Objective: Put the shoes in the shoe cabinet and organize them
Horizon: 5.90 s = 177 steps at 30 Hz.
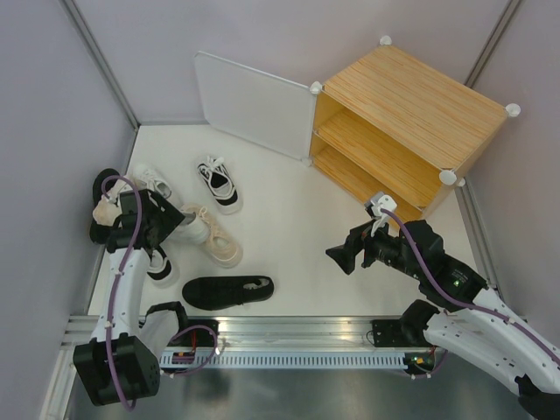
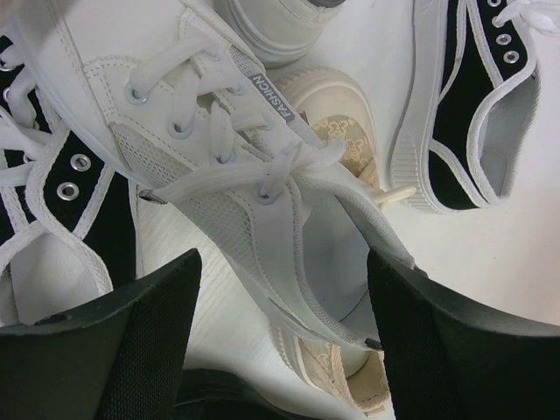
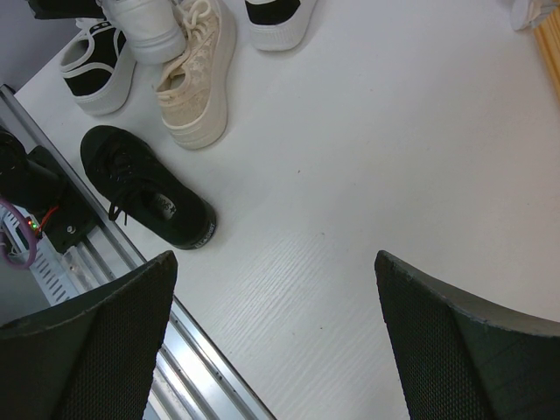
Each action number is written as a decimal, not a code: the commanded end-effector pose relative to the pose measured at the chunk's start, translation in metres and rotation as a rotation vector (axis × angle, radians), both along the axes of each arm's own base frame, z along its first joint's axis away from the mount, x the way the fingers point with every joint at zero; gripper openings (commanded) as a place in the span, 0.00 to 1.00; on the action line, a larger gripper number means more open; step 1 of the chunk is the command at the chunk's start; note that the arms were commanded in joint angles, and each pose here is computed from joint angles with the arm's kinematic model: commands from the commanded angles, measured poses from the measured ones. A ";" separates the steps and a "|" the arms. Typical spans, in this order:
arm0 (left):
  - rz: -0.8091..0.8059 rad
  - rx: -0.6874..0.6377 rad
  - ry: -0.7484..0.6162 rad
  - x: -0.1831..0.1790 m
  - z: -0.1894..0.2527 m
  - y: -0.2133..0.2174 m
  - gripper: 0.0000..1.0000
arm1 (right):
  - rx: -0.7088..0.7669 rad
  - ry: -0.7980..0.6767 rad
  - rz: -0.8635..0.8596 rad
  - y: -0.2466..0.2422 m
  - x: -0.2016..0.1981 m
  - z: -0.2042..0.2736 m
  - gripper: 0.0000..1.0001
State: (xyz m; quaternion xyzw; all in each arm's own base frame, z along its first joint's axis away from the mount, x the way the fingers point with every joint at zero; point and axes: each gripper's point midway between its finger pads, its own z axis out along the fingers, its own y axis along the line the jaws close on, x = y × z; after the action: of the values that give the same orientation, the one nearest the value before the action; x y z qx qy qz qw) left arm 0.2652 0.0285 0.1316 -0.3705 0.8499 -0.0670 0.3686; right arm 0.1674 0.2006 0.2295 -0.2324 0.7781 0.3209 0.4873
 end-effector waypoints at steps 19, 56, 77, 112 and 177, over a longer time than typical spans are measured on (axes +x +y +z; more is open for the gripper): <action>-0.048 0.002 0.005 -0.006 0.000 -0.005 0.75 | -0.006 -0.006 0.028 0.004 -0.002 -0.005 0.97; -0.113 0.017 -0.043 -0.004 0.020 -0.011 0.02 | -0.005 0.000 0.030 0.005 -0.002 -0.010 0.97; -0.425 -0.038 -0.197 0.019 0.079 -0.079 0.02 | -0.001 -0.013 0.022 0.002 -0.002 -0.005 0.97; -1.429 -0.107 -0.301 0.009 0.047 -0.392 0.02 | 0.009 0.009 -0.343 -0.048 0.024 0.006 0.97; -0.389 0.346 -0.238 0.025 0.092 -0.051 0.98 | -0.515 0.317 -0.171 0.053 0.012 -0.134 0.73</action>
State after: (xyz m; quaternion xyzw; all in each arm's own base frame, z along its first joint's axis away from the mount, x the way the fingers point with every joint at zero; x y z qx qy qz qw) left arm 0.2850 -0.0266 0.2119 -0.1319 0.8672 -0.0452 0.4781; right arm 0.1596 0.2416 0.0680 -0.2226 0.9318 0.1082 0.2654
